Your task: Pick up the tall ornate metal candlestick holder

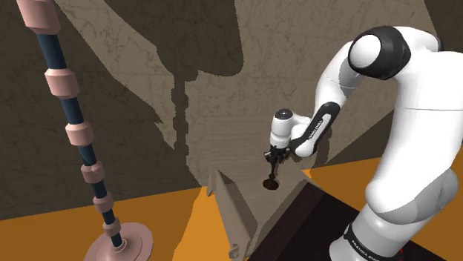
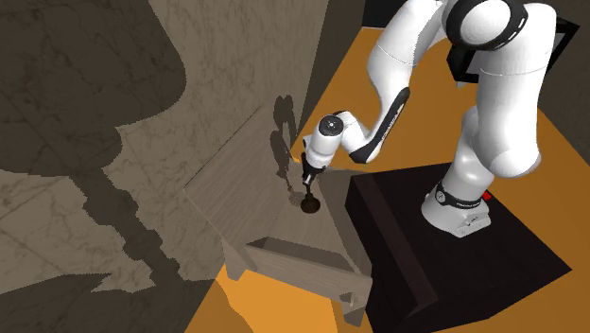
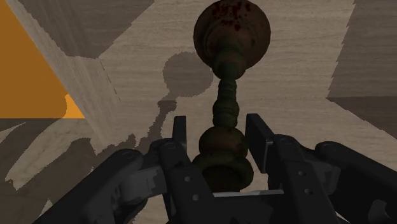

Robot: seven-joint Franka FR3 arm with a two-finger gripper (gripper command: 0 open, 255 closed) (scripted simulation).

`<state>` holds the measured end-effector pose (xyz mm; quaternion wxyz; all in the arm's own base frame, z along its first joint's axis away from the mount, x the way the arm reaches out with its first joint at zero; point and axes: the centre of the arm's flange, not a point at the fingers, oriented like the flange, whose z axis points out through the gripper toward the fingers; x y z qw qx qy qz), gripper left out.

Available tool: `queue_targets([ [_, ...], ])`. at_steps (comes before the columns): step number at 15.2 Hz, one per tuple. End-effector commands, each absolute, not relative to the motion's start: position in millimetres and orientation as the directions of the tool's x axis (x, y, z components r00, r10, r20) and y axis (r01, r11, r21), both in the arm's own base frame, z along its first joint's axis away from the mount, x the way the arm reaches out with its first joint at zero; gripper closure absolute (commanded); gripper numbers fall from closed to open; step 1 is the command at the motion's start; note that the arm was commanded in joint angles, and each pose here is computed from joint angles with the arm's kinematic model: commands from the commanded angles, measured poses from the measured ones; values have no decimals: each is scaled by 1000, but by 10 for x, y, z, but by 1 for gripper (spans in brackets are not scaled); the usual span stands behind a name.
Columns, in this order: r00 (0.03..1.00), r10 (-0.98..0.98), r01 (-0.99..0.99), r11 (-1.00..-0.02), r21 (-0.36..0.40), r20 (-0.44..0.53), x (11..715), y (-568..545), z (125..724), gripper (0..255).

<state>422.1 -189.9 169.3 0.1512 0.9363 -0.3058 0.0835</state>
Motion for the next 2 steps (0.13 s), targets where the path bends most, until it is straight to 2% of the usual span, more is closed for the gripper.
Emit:
queue_targets([
  [1,799,-547,-598,-767,232,248,4209,-1901,1756,255],
  [2,799,-547,-598,-767,232,248,4209,-1900,1756,255],
])
